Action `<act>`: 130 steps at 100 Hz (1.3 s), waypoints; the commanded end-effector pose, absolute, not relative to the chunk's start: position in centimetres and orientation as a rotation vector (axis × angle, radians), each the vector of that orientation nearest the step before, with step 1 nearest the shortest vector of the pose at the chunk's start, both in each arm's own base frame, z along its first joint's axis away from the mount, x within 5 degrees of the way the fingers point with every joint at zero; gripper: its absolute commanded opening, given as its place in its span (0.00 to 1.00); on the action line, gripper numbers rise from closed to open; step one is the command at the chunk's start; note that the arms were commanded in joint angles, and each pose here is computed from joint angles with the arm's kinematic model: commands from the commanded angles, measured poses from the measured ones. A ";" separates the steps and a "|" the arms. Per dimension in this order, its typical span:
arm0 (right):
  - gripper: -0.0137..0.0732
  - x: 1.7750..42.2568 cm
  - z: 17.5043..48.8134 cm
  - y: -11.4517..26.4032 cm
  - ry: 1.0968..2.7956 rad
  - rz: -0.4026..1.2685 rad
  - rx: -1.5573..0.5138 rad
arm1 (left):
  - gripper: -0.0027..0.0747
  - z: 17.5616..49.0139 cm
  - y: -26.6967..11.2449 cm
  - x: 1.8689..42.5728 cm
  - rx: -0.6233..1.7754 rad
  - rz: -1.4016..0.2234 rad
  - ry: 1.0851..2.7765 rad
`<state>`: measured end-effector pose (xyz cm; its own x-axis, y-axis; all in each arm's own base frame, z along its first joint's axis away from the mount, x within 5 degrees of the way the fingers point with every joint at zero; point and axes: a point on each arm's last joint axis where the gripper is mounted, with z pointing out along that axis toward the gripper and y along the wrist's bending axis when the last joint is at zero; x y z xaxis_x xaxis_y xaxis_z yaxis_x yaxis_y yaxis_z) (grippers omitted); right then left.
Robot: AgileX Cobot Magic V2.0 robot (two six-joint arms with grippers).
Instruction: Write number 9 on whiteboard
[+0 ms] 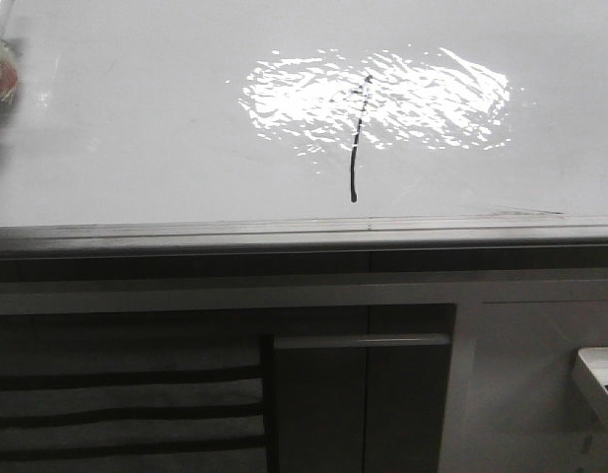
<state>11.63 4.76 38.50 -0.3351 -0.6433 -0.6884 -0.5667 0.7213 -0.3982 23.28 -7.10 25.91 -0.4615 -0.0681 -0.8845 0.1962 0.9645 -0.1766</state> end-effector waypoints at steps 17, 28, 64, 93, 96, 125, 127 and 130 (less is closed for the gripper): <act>0.58 11.9 39.8 4.7 1.933 -0.124 -0.879 | 0.01 26.3 -7.3 24.4 0.055 -0.314 1.975; 0.58 11.9 39.8 4.7 1.933 -0.124 -0.879 | 0.05 26.2 -7.3 24.4 0.056 -0.314 1.982; 0.58 11.9 39.8 4.8 1.927 -0.117 -0.874 | 0.61 26.7 -7.4 24.2 0.073 -0.319 1.996; 0.58 11.6 39.9 4.0 2.005 -0.087 -0.681 | 0.60 30.4 -7.2 22.0 0.230 -0.278 2.084; 0.57 11.7 40.0 3.7 2.023 -0.079 -0.584 | 0.60 30.9 -7.1 21.5 0.243 -0.274 2.097; 0.37 9.7 39.3 2.4 1.997 0.091 -0.254 | 0.60 34.6 -4.8 15.4 0.347 -0.156 2.103; 0.34 9.5 39.1 2.4 1.981 0.109 -0.253 | 0.60 34.8 -4.6 15.0 0.344 -0.158 2.086; 0.31 9.2 38.9 2.4 1.964 0.126 -0.253 | 0.60 35.1 -4.5 14.5 0.340 -0.160 2.065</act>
